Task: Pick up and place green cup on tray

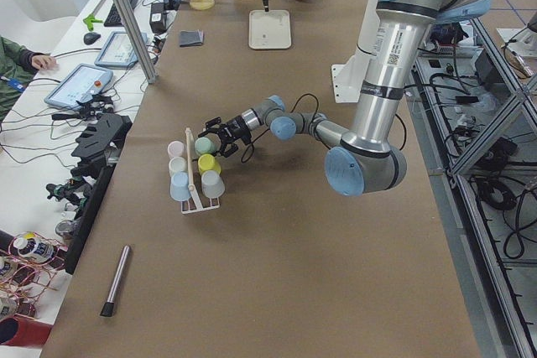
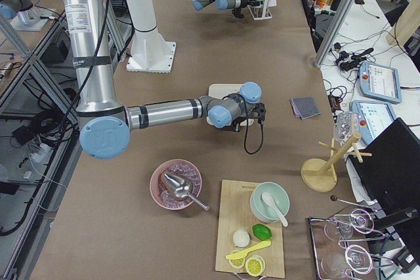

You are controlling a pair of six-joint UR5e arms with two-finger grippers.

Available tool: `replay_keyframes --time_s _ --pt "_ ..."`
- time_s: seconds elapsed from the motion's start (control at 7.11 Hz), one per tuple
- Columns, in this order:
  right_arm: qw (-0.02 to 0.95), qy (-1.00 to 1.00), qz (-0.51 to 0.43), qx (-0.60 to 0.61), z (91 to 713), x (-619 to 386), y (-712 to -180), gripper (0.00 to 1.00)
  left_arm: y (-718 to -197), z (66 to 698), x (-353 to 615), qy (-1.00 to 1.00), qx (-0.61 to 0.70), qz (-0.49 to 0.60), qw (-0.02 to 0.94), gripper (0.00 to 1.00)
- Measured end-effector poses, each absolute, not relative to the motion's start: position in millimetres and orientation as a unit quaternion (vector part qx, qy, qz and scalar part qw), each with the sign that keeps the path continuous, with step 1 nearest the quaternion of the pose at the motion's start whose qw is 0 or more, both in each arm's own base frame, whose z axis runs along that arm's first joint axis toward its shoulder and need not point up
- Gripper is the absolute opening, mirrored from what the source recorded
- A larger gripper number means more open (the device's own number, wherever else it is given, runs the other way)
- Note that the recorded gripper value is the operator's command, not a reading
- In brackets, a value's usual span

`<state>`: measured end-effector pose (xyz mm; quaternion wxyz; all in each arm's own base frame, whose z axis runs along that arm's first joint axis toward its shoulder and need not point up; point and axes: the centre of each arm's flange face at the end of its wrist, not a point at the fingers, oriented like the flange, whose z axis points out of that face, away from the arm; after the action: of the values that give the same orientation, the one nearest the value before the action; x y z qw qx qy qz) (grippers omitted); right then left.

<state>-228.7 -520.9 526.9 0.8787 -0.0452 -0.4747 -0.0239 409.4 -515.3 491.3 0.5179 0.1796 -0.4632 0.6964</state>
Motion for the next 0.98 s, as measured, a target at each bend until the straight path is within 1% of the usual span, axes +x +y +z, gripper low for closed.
replay_keyframes --time_s 0.28,0.56,0.7,0.84,0.98 --pt "0.873 -0.485 -0.016 -0.045 462.1 -255.9 -553.5 0.00 -517.7 500.2 409.1 -0.464 0.179 0.695 0.519 0.98" --pt "0.866 -0.497 -0.036 -0.044 410.4 -303.0 -559.9 0.00 -518.4 507.0 409.8 -0.464 0.175 0.697 0.518 0.98" --pt "0.862 -0.502 -0.045 -0.049 384.9 -335.3 -554.0 0.00 -518.5 508.5 410.1 -0.464 0.174 0.698 0.518 0.94" --pt "0.858 -0.507 -0.053 -0.057 359.8 -369.7 -542.5 0.00 -518.7 509.5 410.7 -0.464 0.173 0.698 0.517 0.81" --pt "0.857 -0.508 -0.057 -0.065 340.3 -400.8 -527.0 0.00 -518.9 509.8 411.5 -0.464 0.173 0.698 0.517 0.76"
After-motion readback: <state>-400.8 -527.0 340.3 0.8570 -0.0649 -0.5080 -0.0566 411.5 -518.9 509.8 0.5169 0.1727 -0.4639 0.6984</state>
